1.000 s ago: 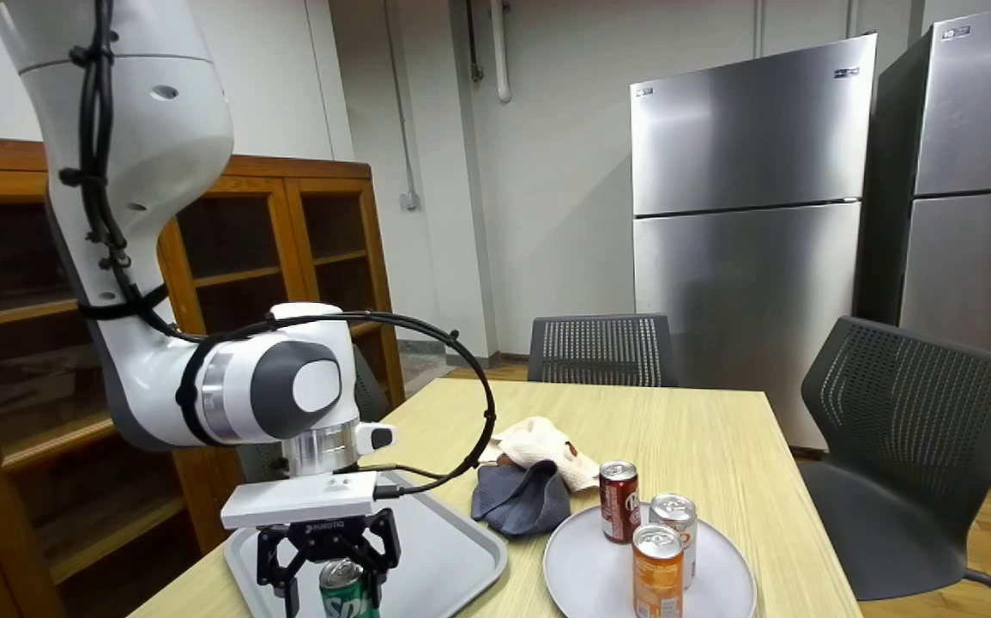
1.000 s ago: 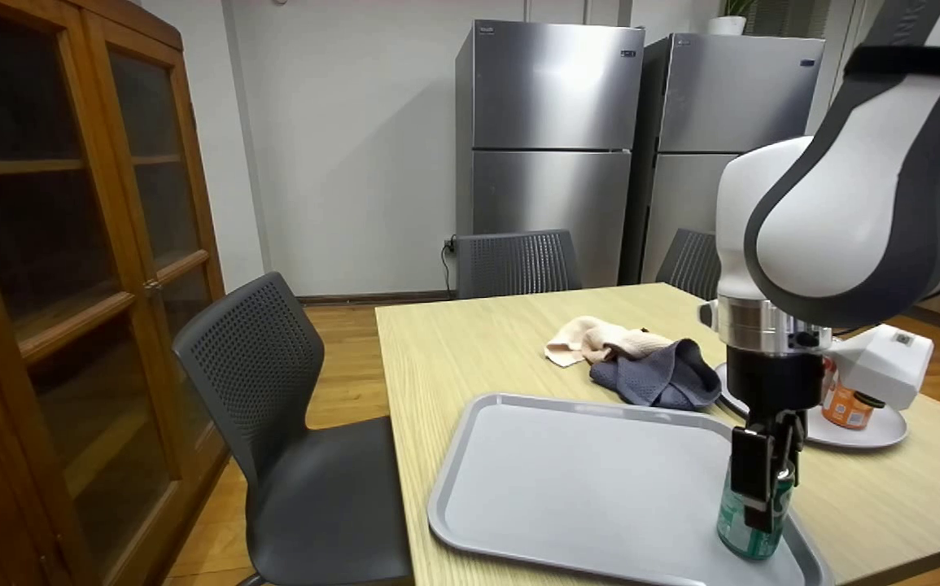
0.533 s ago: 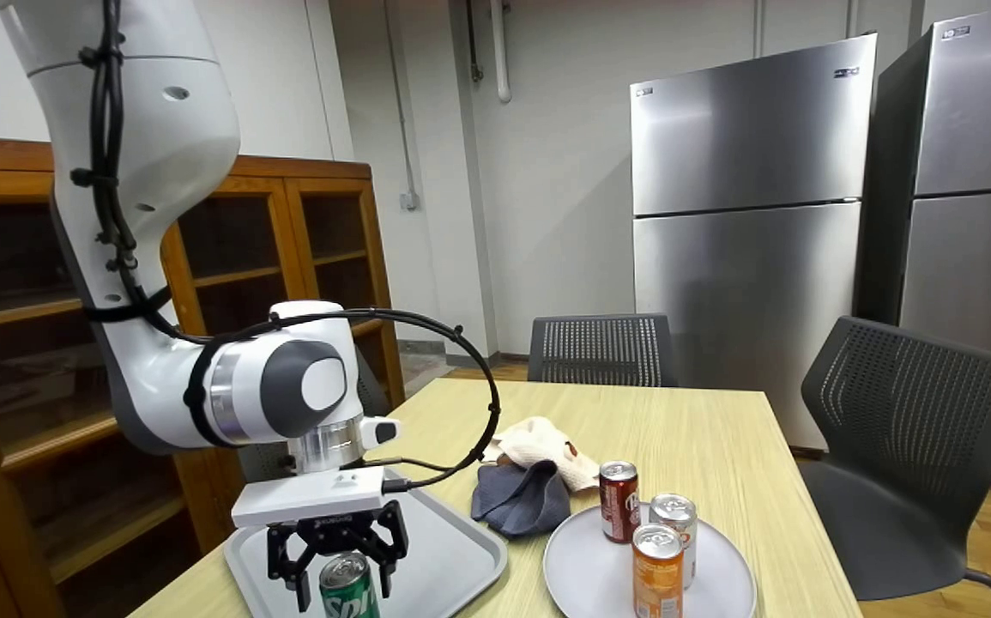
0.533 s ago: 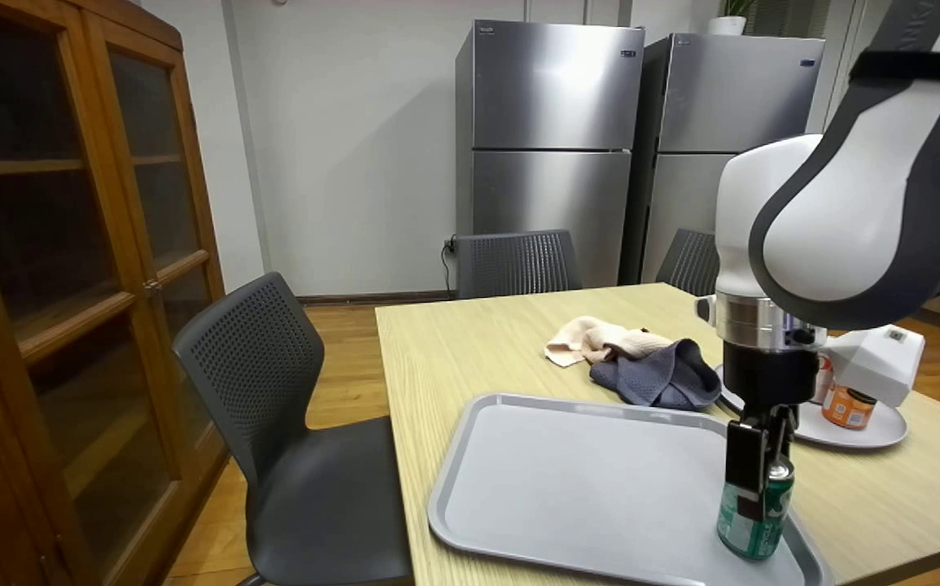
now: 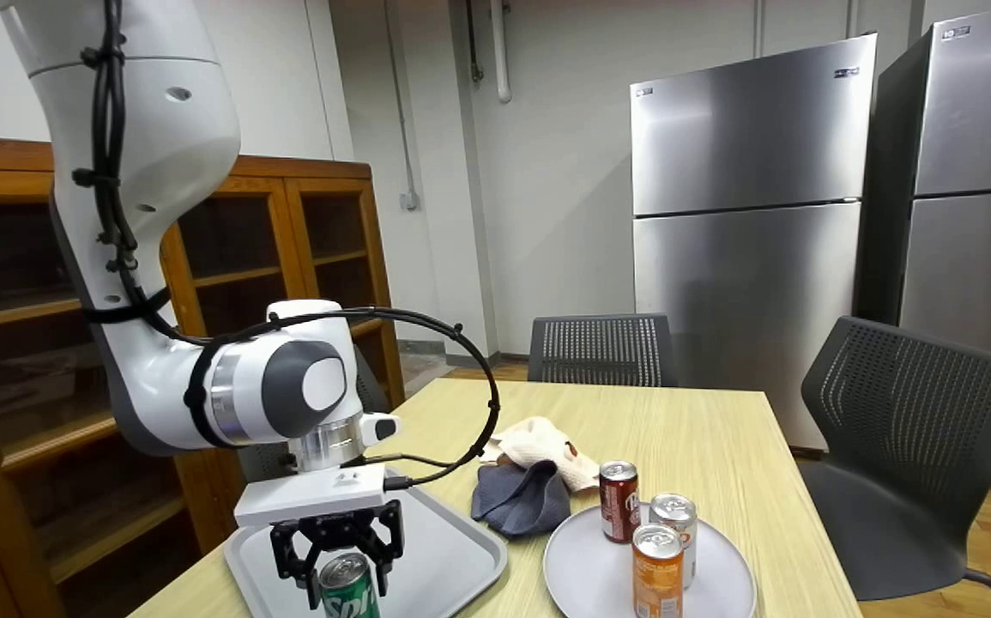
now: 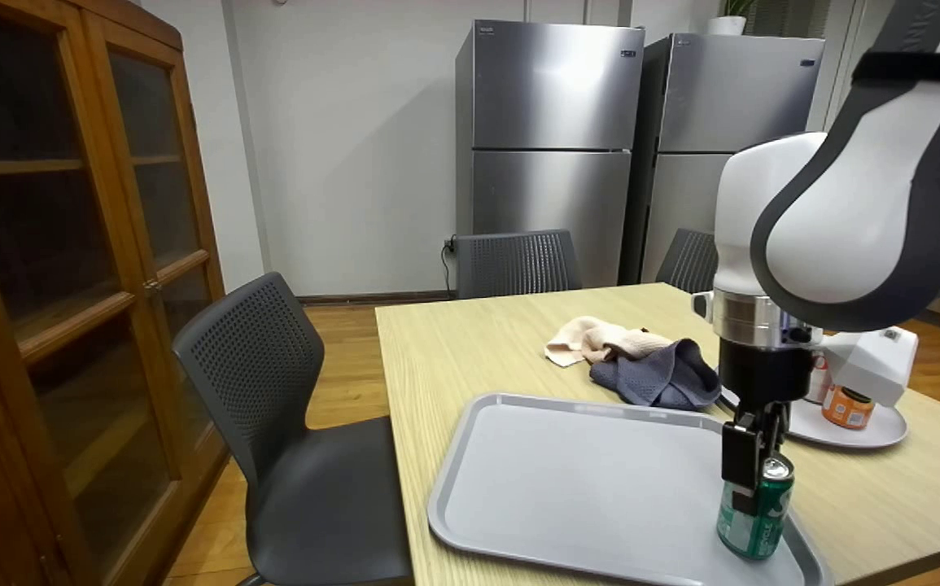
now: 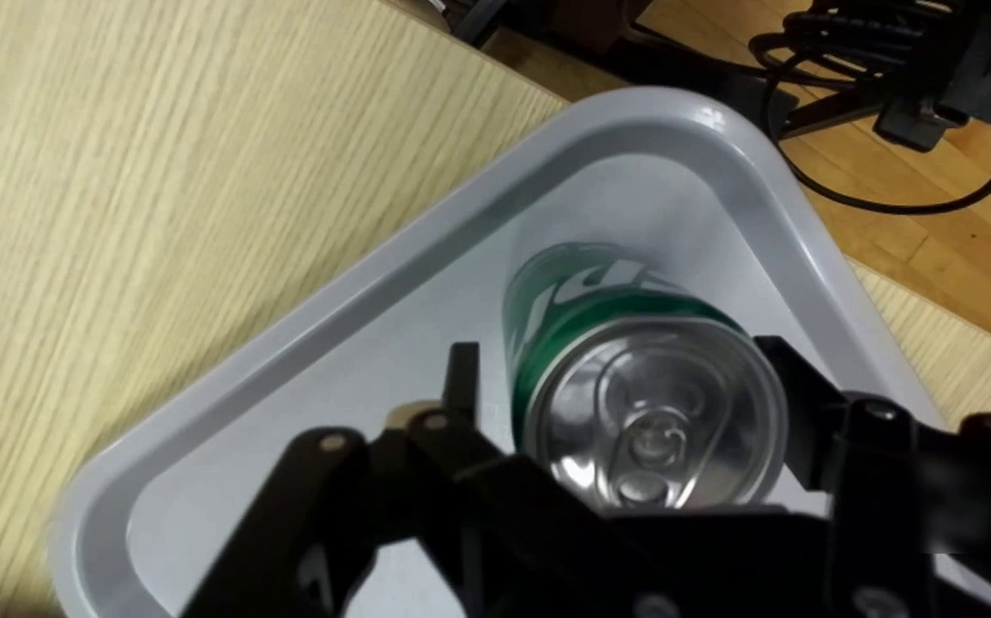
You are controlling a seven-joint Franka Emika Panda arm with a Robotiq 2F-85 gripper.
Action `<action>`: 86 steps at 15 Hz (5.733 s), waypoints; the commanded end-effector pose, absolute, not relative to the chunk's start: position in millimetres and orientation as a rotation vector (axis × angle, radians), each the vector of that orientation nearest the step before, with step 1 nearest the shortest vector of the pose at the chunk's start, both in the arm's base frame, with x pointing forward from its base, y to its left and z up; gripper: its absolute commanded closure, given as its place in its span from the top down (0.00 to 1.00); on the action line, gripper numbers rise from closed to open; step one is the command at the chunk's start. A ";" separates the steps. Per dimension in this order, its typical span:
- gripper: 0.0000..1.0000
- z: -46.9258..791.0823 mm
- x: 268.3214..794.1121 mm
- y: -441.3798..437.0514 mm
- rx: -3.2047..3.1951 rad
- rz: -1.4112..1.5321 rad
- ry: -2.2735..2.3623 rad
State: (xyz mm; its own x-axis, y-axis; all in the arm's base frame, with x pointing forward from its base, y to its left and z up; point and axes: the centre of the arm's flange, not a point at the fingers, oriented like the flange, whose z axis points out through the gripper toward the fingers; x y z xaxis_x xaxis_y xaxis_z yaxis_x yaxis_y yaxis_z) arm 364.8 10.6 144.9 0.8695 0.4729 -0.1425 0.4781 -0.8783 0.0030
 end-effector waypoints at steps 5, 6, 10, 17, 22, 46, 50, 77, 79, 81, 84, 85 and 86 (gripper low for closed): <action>0.38 141.3 363.5 9.8 2.995 -0.230 0.760; 0.38 142.0 363.8 7.7 3.004 -0.236 0.756; 0.38 161.1 372.8 -11.1 3.044 -0.224 0.660; 0.38 187.3 406.3 -76.4 3.099 -0.205 0.344; 0.38 204.1 444.2 -102.8 3.097 -0.135 0.238; 0.38 179.4 496.3 -262.3 3.052 -0.037 -0.896; 0.38 169.6 504.5 -262.9 3.039 -0.033 -0.964; 1.00 274.9 419.9 -197.0 3.075 -0.033 -0.467; 1.00 273.4 406.8 -176.9 3.076 -0.041 -0.389; 1.00 270.5 395.1 -160.8 3.084 -0.052 -0.329; 1.00 265.9 379.1 -141.8 3.082 -0.076 -0.260; 1.00 265.6 375.2 -137.0 3.082 -0.083 -0.240; 1.00 263.7 371.4 -133.4 3.085 -0.089 -0.216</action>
